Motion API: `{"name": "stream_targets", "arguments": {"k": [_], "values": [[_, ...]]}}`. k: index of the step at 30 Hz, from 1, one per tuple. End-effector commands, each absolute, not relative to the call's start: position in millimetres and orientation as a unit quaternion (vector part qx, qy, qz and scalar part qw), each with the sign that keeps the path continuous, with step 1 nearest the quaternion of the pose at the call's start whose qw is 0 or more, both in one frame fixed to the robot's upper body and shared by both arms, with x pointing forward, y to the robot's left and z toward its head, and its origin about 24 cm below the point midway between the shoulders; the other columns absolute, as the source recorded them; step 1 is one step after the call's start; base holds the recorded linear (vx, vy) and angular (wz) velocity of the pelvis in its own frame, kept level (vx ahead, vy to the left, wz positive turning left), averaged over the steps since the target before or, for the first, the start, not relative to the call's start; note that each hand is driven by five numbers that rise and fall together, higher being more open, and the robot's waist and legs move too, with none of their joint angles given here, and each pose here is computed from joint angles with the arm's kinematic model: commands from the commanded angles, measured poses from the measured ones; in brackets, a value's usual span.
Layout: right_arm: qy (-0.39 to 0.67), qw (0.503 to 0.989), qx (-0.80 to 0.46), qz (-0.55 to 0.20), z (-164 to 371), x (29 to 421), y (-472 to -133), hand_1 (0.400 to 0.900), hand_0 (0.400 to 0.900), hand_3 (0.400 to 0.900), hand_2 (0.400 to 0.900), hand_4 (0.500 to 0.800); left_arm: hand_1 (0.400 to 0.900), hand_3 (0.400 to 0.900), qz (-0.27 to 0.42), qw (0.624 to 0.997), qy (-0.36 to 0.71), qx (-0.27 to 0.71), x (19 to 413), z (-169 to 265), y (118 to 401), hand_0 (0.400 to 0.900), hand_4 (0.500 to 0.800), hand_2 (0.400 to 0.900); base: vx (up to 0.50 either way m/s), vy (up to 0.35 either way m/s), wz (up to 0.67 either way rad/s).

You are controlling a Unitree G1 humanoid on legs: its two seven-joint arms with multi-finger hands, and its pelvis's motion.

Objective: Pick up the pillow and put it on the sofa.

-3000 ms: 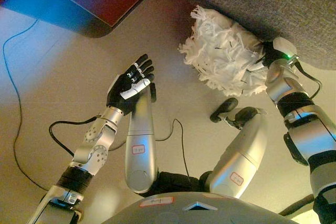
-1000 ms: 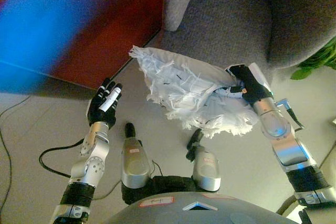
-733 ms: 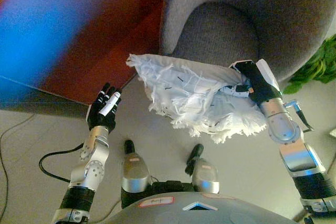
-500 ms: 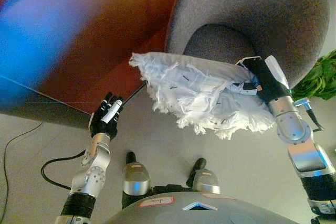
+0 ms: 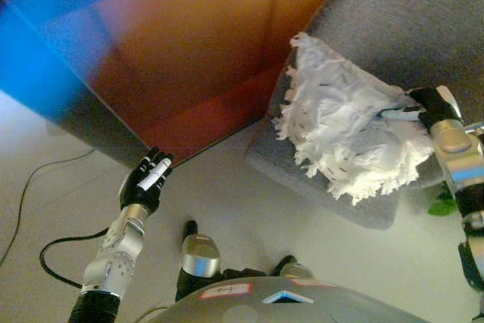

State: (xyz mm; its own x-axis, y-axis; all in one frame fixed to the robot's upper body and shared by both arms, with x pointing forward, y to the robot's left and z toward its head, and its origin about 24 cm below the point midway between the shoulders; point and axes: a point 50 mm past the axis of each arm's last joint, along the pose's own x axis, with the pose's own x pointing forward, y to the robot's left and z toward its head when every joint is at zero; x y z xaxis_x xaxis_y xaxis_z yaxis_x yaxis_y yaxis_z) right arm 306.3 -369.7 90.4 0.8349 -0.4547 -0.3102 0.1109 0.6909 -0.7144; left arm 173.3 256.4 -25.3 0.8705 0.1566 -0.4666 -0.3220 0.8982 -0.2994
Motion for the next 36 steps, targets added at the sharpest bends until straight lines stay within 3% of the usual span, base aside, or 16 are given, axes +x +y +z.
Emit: {"name": "stream_targets", "arguments": {"k": [1, 3, 6, 10, 17, 26, 36], "values": [[0.054, 0.875, -0.381, -0.294, 241, 335, -389, 0.4, 0.4, 0.4, 0.4, 0.5, 0.9, 0.9, 0.043, 0.972, 0.136, -0.186, 207, 16, 242, 0.9, 0.8, 0.9, 0.046, -0.139, 0.29], [0.093, 0.844, -0.398, -0.346, 248, 330, -404, 0.9, 0.9, 0.9, 0.9, 0.8, 0.9, 0.9, 0.045, 0.973, 0.138, -0.176, 209, 17, 245, 0.9, 0.8, 0.9, 0.094, -0.143, 0.21], [0.111, 0.819, -0.357, -0.436, 267, 320, -418, 0.9, 0.9, 0.9, 0.9, 0.8, 0.9, 0.9, 0.048, 0.976, 0.12, -0.173, 213, 25, 252, 0.9, 0.8, 0.9, -0.048, -0.14, 0.12], [0.03, 0.76, -0.318, -0.567, 314, 302, -426, 0.9, 0.9, 0.9, 0.9, 0.8, 0.9, 0.9, 0.031, 0.977, 0.068, -0.199, 224, 44, 249, 0.9, 0.8, 0.9, -0.245, -0.05, 0.13], [-0.012, 0.693, -0.249, -0.677, 335, 273, -440, 0.9, 0.9, 0.9, 0.9, 0.8, 0.9, 0.9, 0.021, 0.98, 0.06, -0.191, 220, 57, 249, 0.9, 0.8, 0.9, -0.018, -0.054, 0.03], [-0.096, 0.652, -0.261, -0.706, 345, 265, -438, 0.9, 0.9, 0.9, 0.9, 0.8, 0.9, 0.9, 0.006, 0.982, 0.072, -0.177, 219, 58, 247, 0.9, 0.8, 0.9, 0.014, -0.017, -0.06], [-0.167, 0.691, -0.29, -0.641, 325, 288, -415, 0.9, 0.9, 0.9, 0.9, 0.8, 0.9, 0.9, -0.015, 0.979, 0.113, -0.17, 210, 40, 236, 0.9, 0.8, 0.9, 0.022, 0.044, -0.13]]}}
